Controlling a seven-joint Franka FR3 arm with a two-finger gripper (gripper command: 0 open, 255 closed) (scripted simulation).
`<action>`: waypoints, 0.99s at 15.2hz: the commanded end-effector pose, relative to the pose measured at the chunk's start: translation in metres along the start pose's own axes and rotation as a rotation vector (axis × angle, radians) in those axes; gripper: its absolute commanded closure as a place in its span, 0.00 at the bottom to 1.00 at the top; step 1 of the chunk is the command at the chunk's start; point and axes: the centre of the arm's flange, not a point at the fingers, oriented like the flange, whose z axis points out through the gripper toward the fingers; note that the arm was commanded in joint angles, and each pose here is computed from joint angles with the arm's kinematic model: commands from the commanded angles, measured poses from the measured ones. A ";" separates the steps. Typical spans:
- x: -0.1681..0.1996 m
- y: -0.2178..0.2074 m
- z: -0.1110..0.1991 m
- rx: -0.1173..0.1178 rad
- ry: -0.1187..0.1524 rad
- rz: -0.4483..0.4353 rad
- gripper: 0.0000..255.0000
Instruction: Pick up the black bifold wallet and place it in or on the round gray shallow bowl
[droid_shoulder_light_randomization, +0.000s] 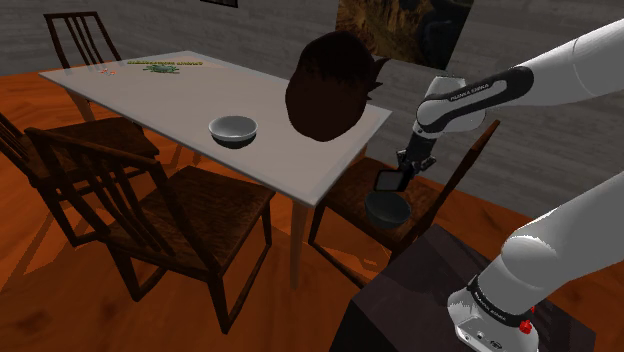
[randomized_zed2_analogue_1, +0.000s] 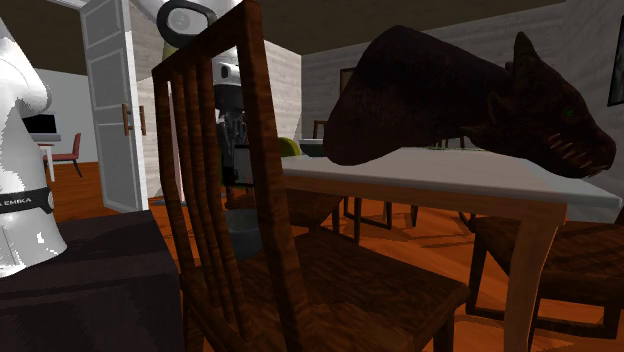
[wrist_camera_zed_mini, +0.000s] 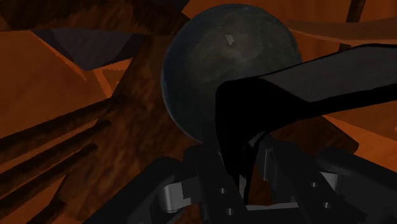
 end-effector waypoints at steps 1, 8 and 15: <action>-0.011 0.001 0.008 0.000 0.001 0.001 1.00; -0.009 0.002 0.045 0.000 0.001 0.001 1.00; -0.007 0.002 0.082 0.000 0.001 0.001 1.00</action>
